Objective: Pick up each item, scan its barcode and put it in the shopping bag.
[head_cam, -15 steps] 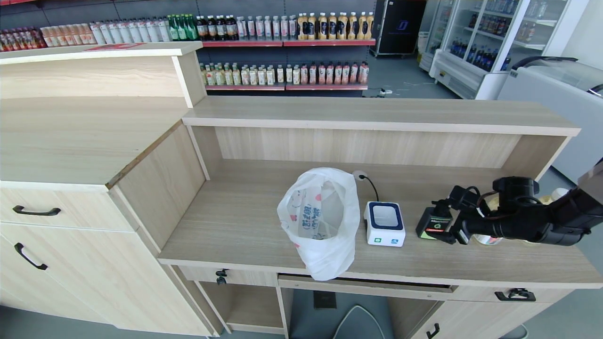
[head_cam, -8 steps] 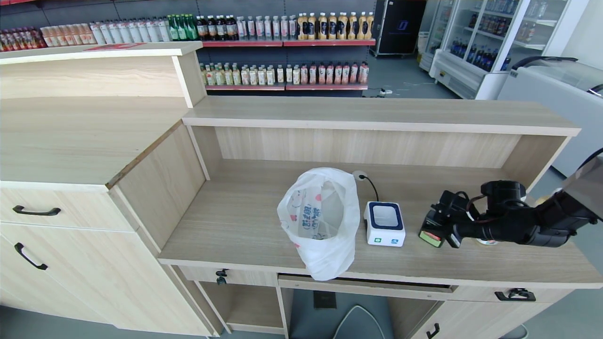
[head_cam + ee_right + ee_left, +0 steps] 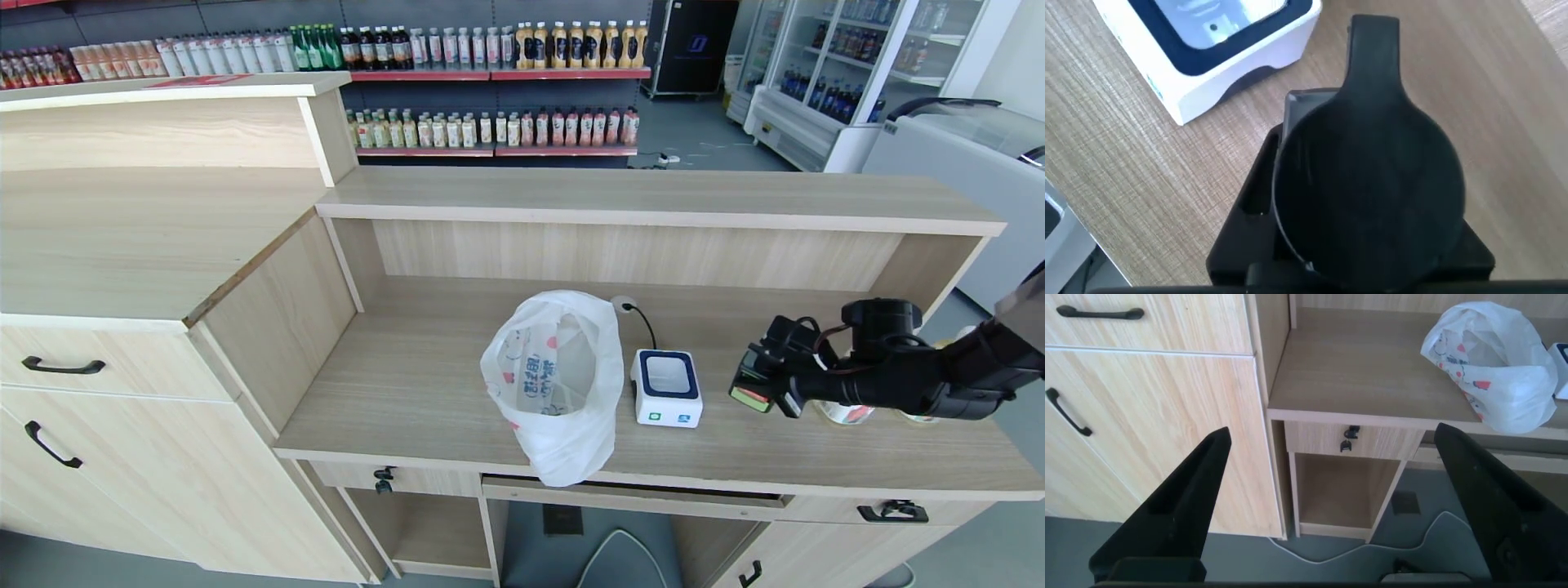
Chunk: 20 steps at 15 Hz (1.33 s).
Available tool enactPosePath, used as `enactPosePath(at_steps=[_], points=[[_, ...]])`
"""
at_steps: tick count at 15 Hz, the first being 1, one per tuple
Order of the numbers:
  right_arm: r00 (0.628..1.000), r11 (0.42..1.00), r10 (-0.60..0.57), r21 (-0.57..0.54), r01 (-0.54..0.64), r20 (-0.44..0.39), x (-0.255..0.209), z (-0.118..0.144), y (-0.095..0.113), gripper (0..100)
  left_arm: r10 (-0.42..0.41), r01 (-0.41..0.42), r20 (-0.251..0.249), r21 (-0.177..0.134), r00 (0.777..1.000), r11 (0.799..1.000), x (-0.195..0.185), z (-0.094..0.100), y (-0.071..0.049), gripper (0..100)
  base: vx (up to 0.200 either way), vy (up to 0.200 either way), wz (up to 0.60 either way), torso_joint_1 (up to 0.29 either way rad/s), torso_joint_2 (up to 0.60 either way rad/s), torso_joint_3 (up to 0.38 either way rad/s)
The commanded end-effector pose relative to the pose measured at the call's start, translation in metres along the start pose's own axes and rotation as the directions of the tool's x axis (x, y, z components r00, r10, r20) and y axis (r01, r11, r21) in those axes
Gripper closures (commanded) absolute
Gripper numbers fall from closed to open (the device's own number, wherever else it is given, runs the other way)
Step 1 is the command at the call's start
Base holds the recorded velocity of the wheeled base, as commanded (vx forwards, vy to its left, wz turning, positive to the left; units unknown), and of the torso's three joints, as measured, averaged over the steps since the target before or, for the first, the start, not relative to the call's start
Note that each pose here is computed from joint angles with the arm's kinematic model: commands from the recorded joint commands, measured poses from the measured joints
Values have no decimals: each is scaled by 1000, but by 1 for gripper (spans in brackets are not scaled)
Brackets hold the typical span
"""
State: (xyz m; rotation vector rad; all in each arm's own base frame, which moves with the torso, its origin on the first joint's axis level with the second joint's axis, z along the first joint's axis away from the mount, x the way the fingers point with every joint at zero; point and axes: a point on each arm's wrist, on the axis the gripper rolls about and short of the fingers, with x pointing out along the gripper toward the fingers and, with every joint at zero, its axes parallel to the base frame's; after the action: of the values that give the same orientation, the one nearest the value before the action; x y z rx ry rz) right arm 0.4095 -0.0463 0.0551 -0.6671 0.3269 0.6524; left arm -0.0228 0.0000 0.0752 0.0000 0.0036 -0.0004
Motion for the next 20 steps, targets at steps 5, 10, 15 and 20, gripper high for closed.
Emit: enactPosePath(at_steps=[5,10,15,20], points=[[932,934,-246,-193,302,265,-159,138,-1,100,0,0,1,0,1000,1000,0,0,0,0,0,0,0,0,0,0],[934,493,-81,-800,342,349,-190,139,56,100,0,0,1,0,1000,1000,0,0,0,0,0,0,0,0,0,0],[795,-211,296,-776,595,529,-184,182,113,100,0,0,1,0,1000,1000,0,0,0,0,0,0,0,0,0,0],[577,-322,522,-482,815,628,-192,217,153,100,0,0,1,0,1000,1000,0,0,0,0,0,0,0,0,0,0]])
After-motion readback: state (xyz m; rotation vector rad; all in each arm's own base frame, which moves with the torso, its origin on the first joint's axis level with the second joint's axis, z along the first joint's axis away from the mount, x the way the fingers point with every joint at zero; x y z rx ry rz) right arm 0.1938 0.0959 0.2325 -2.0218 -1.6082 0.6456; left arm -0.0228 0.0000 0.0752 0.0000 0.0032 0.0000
